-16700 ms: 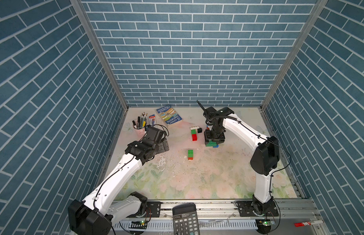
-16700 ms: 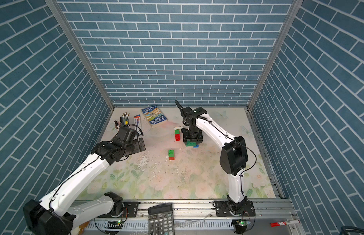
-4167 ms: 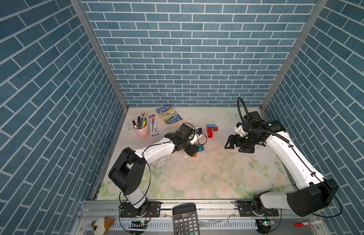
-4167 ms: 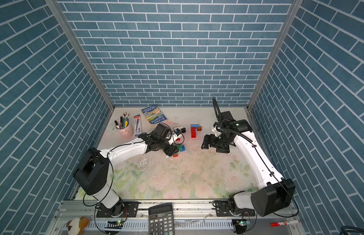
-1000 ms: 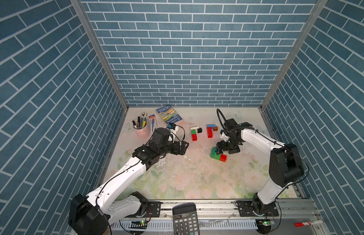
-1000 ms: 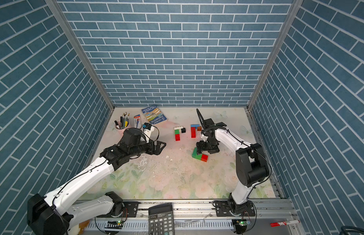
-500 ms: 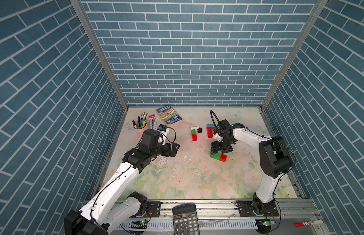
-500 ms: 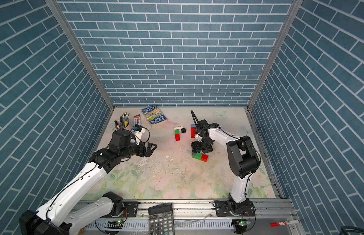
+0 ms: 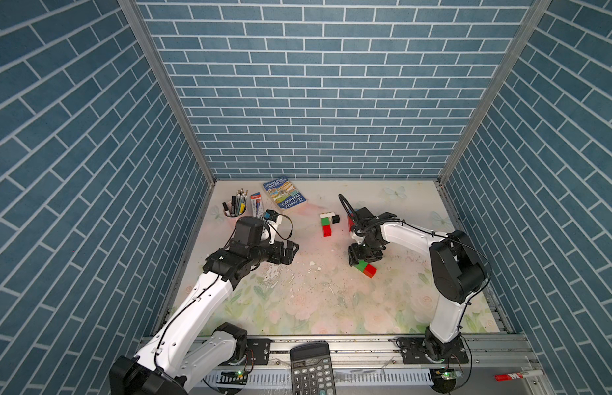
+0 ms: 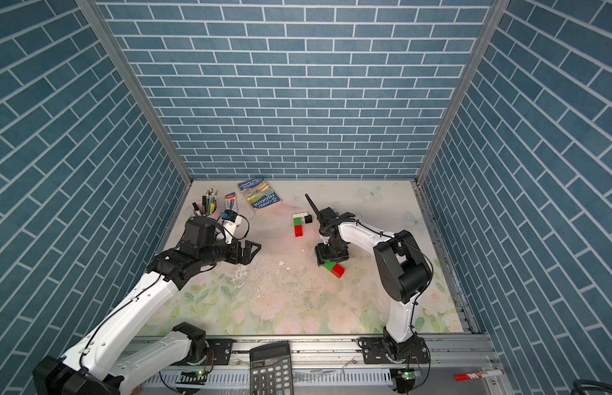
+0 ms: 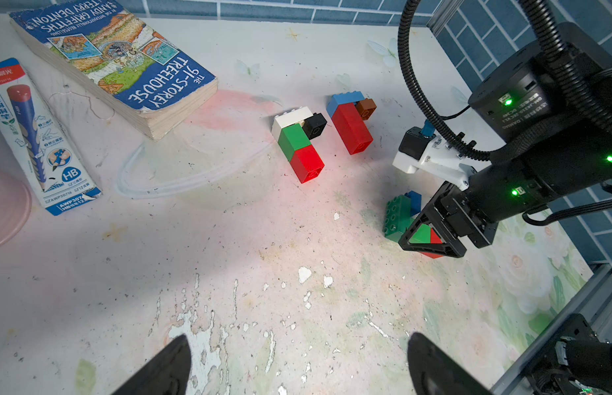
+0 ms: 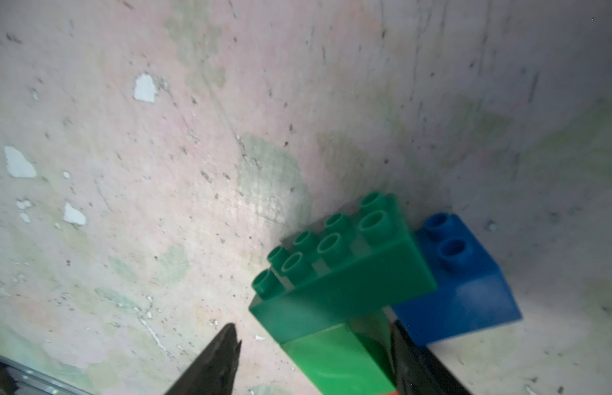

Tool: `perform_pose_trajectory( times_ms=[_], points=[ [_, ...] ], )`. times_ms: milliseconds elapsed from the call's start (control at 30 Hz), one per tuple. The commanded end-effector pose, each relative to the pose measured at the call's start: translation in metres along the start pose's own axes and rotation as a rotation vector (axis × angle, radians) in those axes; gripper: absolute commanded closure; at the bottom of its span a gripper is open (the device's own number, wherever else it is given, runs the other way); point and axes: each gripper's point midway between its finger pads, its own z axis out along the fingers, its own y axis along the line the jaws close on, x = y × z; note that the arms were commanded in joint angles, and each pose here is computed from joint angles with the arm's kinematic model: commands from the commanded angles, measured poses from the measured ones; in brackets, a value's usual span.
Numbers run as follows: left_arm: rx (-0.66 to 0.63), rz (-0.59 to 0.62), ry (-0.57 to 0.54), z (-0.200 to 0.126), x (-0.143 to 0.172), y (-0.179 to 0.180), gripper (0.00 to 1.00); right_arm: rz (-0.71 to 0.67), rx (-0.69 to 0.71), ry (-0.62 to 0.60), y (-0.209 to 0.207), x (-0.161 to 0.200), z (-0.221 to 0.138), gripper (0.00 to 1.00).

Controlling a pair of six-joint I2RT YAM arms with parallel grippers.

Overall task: Assemble the letter r with lego
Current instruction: Move the lego brick at the center of the board.

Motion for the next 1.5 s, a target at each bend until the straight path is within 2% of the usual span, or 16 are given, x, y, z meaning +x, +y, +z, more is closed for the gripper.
perform_pose_trajectory(
  times_ms=[0, 167, 267, 500, 733, 1333, 1400, 1433, 1467],
  points=[
    [0.002, 0.018, 0.008, -0.006, 0.002, 0.000, 0.00, 0.028, 0.085, 0.028, -0.006, 0.009, 0.000, 0.39],
    [0.001, 0.019, 0.003, -0.007, 0.002, 0.000, 0.00, 0.045, 0.136, 0.036, -0.008, 0.014, 0.005, 0.52],
    [0.003, 0.017, 0.001, -0.006, 0.001, 0.000, 0.00, 0.051, 0.151, 0.050, -0.008, 0.017, 0.010, 0.53],
    [0.006, 0.010, -0.010, -0.003, -0.008, 0.000, 0.00, 0.051, 0.198, 0.052, -0.016, 0.017, 0.012, 0.70],
    [0.022, 0.006, -0.022, 0.005, -0.022, -0.003, 0.00, 0.016, 0.268, 0.041, -0.034, 0.011, 0.001, 0.76],
    [-0.003, -0.029, -0.057, 0.043, -0.066, 0.005, 0.00, 0.099, 0.169, 0.002, -0.097, -0.065, -0.010, 0.74],
    [-0.011, -0.030, -0.053, 0.046, -0.069, 0.006, 0.00, 0.109, 0.158, -0.003, -0.099, -0.069, -0.012, 0.69],
    [-0.018, -0.030, -0.050, 0.048, -0.070, 0.008, 0.00, 0.109, 0.155, -0.006, -0.099, -0.071, -0.015, 0.62],
    [-0.027, -0.029, -0.051, 0.049, -0.072, 0.009, 0.00, 0.108, 0.149, -0.013, -0.098, -0.073, -0.020, 0.49]
  ],
)
